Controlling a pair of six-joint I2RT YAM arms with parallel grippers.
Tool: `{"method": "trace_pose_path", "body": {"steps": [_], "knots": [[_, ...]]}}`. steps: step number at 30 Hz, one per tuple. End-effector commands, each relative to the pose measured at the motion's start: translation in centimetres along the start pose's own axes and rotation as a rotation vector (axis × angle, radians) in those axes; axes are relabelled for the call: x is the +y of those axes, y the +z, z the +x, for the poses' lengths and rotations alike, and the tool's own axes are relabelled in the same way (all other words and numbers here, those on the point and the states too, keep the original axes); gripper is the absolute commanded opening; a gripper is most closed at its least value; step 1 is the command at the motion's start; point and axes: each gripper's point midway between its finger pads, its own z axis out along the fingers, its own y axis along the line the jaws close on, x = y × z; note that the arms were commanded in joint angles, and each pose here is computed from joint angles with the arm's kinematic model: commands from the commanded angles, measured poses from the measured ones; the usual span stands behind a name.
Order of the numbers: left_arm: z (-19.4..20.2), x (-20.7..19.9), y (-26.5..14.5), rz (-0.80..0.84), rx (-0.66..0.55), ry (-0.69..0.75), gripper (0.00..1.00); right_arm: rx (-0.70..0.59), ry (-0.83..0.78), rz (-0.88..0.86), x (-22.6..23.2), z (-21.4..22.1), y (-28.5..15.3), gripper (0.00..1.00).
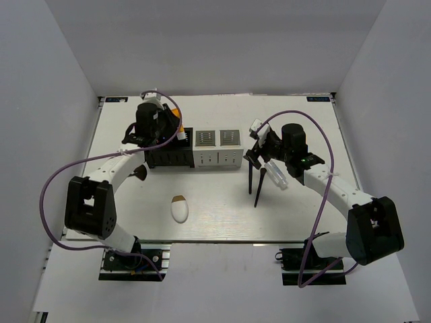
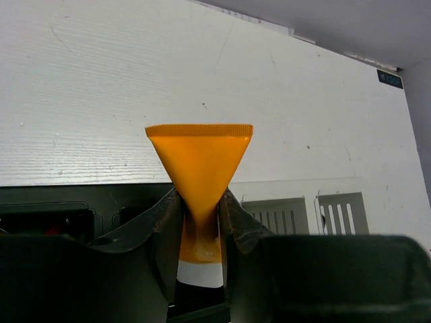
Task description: Organize the makeup
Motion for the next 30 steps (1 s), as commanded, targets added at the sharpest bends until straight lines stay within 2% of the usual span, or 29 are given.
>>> {"method": "trace_pose_path", "body": {"steps": [1,2,8,14,18,21,25,30], "knots": [[-1.8,-0.9,0.2,-0.004,-0.057,0.024,0.38,-0.03,-0.029,0.035,-0.9,-1.2,-0.5,0.89],[-1.6,-0.6,0.3,-0.013,-0.053,0.026,0.42,-0.028,-0.028,0.037,-1.0,-1.2,-0.6,0.89],[-0.9,-0.6,0.6,-0.041,-0.043,0.039,0.49,-0.023,-0.026,0.04,-1.0,-0.9,-0.7,0.89],[-1.2,-1.2,0.4,-0.035,-0.052,0.043,0.51,-0.024,-0.026,0.043,-1.1,-1.0,-0.8,0.89],[-2.9,-2.7,-0.8,-0.002,-0.09,0.051,0.52,-0.023,-0.026,0.046,-1.2,-1.0,-0.9,0.89],[-5.1,-4.1,-2.7,0.035,-0.134,0.063,0.55,-0.026,-0.025,0.049,-1.3,-1.1,-1.0,0.89],[-5.8,-4.9,-7.3,0.043,-0.12,0.063,0.59,-0.025,-0.006,0.05,-1.2,-1.0,-1.1,0.89],[-3.1,-4.3,-12.6,0.031,-0.025,0.014,0.69,-0.014,0.009,0.043,-0.9,-0.6,-1.2,0.89]]}}
